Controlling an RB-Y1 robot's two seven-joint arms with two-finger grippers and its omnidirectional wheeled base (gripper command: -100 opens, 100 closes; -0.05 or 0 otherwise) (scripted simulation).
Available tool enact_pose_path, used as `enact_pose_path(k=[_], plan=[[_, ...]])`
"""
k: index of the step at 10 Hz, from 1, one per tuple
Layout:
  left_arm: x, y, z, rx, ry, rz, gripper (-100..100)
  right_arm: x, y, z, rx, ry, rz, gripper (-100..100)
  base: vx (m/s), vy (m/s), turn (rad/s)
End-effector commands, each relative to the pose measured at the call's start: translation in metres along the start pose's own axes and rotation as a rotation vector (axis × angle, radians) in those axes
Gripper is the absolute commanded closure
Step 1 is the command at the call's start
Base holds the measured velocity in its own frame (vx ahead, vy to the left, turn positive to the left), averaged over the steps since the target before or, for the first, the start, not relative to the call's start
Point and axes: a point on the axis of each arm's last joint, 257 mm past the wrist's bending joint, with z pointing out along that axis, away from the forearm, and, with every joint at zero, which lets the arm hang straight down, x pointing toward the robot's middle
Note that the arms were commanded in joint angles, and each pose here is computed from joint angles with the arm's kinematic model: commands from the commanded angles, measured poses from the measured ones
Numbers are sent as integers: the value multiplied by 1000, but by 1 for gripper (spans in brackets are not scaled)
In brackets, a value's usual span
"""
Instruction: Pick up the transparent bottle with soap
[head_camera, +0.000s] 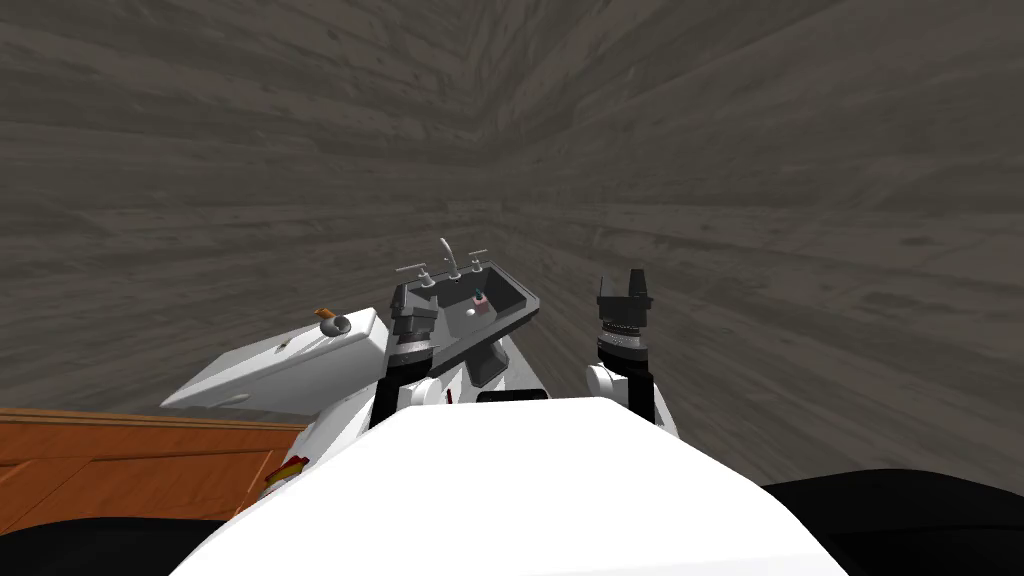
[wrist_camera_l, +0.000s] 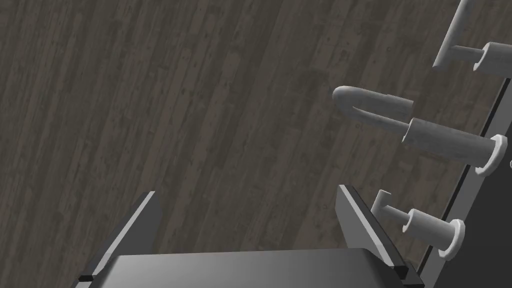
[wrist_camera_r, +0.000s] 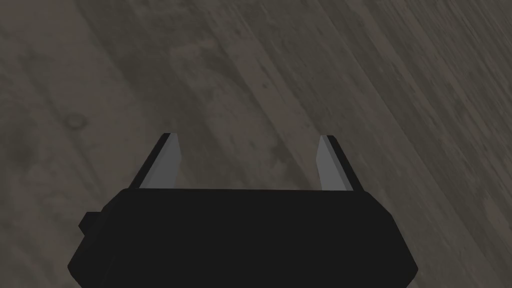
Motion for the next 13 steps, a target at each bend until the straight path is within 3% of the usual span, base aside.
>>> enact_pose_path(k=[1, 6, 13], plan=[[8, 20, 5, -51, 36, 3, -100, 0, 0, 0, 0, 0, 0, 0, -21, 16, 142], [26, 85, 19, -206, 101, 2, -100, 0, 0, 0, 0, 0, 0, 0, -31, 19, 111], [40, 167, 30, -407, 148, 17, -100, 0, 0, 0, 0, 0, 0, 0, -5, 12, 69]])
